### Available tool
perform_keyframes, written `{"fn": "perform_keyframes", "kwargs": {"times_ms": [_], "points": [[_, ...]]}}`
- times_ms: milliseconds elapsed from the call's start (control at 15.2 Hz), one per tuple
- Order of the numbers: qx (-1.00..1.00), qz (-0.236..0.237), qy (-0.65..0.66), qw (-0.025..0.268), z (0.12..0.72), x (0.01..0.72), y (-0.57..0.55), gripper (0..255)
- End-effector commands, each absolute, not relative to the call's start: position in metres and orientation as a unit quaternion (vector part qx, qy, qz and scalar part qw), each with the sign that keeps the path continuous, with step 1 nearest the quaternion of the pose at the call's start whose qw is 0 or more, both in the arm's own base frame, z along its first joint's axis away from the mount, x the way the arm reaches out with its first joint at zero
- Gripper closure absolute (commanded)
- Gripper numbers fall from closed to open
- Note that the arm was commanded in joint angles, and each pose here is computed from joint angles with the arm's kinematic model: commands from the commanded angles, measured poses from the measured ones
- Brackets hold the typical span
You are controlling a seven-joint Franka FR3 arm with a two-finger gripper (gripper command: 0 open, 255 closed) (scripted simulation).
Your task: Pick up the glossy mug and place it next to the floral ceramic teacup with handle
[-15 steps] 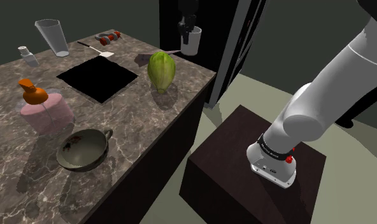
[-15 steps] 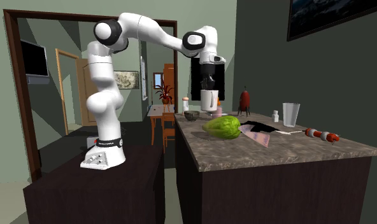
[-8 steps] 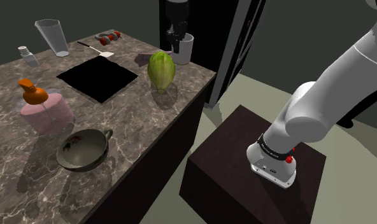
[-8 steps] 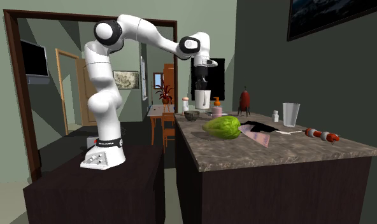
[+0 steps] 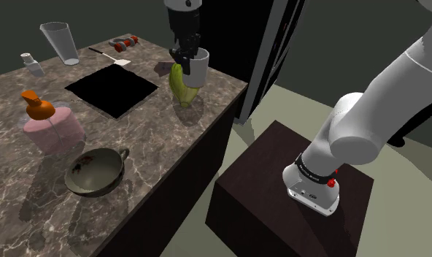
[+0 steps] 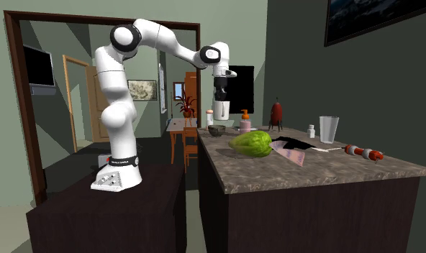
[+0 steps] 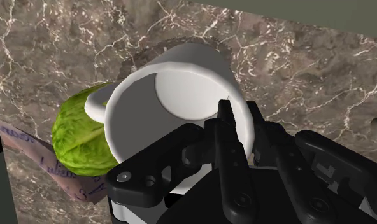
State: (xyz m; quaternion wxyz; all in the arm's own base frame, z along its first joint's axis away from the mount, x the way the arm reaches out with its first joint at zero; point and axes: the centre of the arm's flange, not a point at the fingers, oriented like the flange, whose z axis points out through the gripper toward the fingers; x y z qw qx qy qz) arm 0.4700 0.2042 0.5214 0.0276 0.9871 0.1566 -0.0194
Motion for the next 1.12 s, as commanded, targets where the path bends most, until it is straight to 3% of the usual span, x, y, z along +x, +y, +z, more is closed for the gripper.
{"fn": "perform_keyframes", "kwargs": {"times_ms": [0,528,1056], "points": [[0.987,-0.019,0.156,0.028,0.521,0.462,0.230,255],[0.987,-0.019,0.156,0.028,0.522,0.431,0.326,255],[0.987,-0.019,0.156,0.028,0.479,0.431,0.326,255]]}}
